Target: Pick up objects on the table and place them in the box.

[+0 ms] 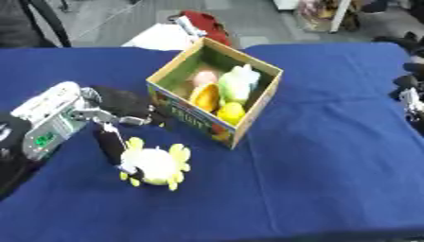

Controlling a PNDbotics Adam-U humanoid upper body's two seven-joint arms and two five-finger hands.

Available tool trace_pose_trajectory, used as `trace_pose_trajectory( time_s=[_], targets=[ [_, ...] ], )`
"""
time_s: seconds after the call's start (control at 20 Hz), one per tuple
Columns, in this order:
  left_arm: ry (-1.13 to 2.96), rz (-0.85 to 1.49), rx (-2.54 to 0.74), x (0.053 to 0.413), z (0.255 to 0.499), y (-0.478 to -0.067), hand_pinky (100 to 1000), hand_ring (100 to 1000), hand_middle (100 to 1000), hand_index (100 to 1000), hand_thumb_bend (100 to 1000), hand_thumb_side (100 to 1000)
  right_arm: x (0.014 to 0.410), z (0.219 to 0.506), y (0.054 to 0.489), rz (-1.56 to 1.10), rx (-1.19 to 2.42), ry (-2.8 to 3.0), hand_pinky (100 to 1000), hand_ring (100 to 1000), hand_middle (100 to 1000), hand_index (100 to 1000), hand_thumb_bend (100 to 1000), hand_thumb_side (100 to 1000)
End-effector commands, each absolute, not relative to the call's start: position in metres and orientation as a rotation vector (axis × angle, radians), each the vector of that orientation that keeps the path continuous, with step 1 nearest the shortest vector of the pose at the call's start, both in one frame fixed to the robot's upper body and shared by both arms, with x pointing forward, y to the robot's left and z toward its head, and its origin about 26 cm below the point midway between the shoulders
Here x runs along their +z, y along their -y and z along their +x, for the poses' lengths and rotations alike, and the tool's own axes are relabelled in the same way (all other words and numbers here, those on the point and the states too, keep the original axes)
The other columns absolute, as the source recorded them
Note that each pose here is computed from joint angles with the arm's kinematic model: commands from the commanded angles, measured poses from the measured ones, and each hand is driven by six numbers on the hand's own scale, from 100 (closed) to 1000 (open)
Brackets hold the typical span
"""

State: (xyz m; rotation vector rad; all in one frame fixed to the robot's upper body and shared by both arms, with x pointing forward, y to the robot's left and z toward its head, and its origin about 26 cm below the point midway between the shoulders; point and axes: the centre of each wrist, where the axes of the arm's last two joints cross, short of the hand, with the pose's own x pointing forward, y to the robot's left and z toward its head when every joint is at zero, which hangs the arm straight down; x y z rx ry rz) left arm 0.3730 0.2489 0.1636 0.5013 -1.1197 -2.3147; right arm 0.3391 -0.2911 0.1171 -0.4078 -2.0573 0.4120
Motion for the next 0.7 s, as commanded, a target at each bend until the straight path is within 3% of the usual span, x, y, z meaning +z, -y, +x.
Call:
trace_pose_trajectory(
  time_s=[0.05, 0.15, 0.3, 0.35, 0.5, 0.7],
  targets=[
    [1.111, 0.493, -2.342, 0.160, 0.374, -0.250, 802, 752, 813, 921, 562, 551, 0.127, 0.340, 0.297, -0.434, 0.427, 2.077, 621, 580, 610, 808, 100, 591],
    [1.110, 0.468, -2.347, 0.155, 0.374, -0.249, 761, 707, 768, 890, 540, 504, 0.126, 0.340, 0.297, -0.435, 0.426, 2.076, 621, 580, 609, 808, 100, 591],
    [1.147, 0.488, -2.325, 0.155, 0.374, -0.248, 680, 601, 649, 804, 440, 272, 0.126, 0.340, 0.297, -0.434, 0.425, 2.075, 622, 580, 609, 808, 100, 590],
    [1.178, 0.514, -2.310, 0.159, 0.373, -0.248, 609, 515, 552, 734, 360, 186, 0.126, 0.340, 0.297, -0.436, 0.425, 2.074, 622, 580, 610, 808, 100, 590],
    [1.314, 0.600, -2.245, 0.178, 0.372, -0.247, 573, 474, 504, 695, 259, 186, 0.126, 0.340, 0.298, -0.442, 0.422, 2.071, 622, 580, 609, 808, 100, 589],
    [1.565, 0.778, -2.158, 0.241, 0.363, -0.238, 587, 472, 499, 698, 269, 185, 0.124, 0.339, 0.299, -0.446, 0.422, 2.064, 622, 580, 609, 808, 100, 587]
  ],
)
